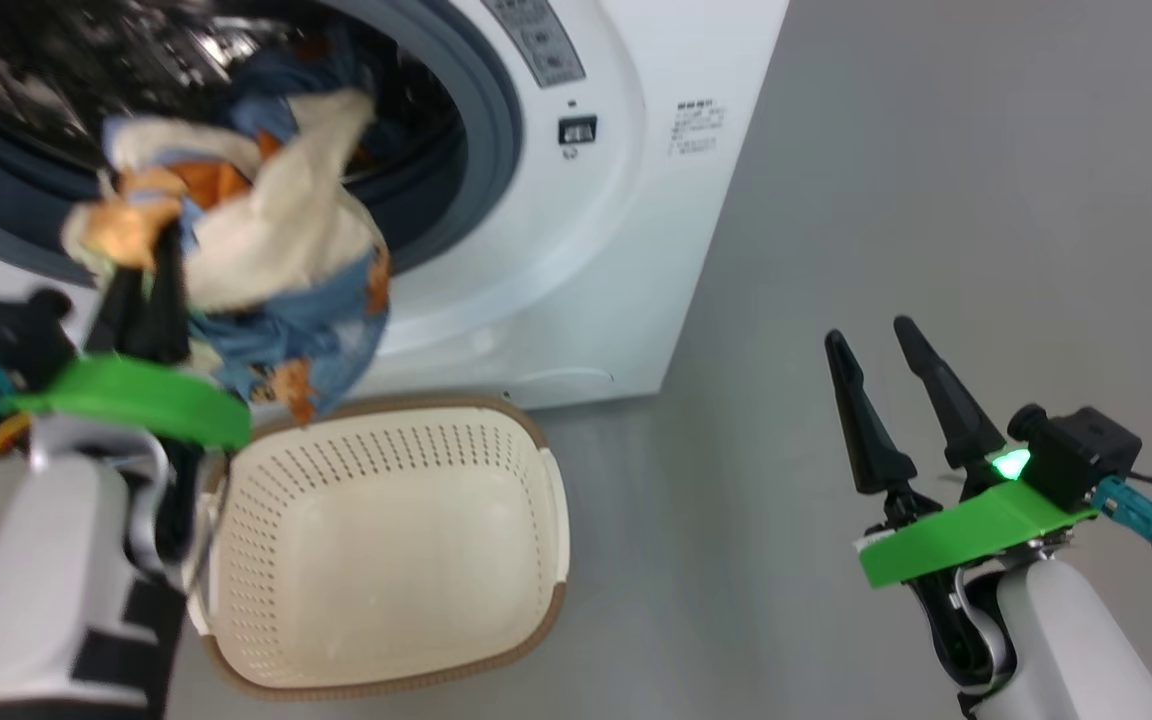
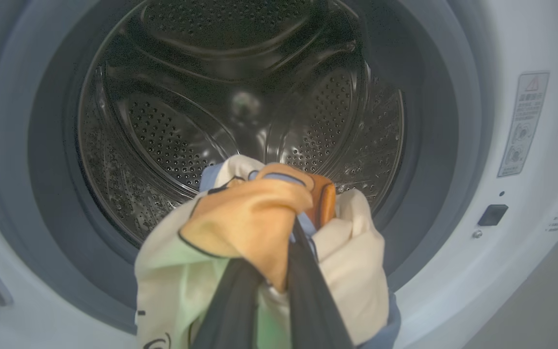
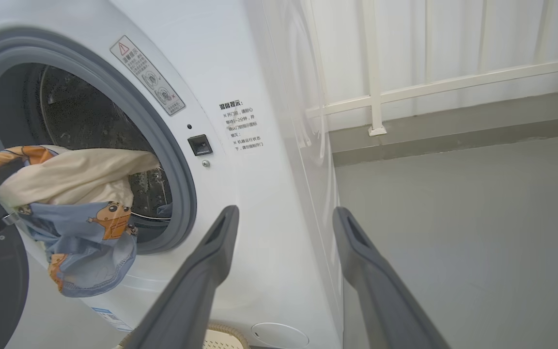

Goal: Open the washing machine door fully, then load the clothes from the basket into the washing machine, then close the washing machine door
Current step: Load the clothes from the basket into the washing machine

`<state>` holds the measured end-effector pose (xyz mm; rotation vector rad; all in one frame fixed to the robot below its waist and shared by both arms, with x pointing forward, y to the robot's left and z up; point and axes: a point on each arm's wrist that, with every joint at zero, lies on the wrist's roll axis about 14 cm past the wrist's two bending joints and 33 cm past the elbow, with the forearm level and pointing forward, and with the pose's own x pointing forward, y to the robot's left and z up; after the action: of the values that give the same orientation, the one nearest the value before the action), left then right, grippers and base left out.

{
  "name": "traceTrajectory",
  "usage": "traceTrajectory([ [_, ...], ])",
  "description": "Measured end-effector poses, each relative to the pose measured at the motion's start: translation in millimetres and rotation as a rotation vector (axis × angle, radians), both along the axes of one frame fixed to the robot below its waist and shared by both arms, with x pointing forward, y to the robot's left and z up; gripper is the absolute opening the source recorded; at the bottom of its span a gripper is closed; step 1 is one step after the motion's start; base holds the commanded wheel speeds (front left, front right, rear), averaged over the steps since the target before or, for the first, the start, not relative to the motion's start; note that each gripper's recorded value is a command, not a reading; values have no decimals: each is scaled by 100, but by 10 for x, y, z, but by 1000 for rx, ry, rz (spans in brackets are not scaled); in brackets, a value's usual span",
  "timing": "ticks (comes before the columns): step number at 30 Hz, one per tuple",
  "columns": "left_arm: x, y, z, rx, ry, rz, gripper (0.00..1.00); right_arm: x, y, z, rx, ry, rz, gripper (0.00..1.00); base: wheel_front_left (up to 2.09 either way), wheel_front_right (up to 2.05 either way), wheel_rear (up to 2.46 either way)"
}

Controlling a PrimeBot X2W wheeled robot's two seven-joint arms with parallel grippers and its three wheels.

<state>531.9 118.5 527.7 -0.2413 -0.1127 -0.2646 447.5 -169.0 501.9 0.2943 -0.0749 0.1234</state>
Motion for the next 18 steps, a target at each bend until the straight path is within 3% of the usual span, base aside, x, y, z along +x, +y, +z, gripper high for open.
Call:
traceTrajectory([
  [8,701,7,-95,-52,28,20,0,210,7,-179,-2,27,-7,100,0,0,0],
  [18,1448,-159,-239,-34,17,-6,0,345,-101,-544,-16,101,-41,100,0,0,0],
])
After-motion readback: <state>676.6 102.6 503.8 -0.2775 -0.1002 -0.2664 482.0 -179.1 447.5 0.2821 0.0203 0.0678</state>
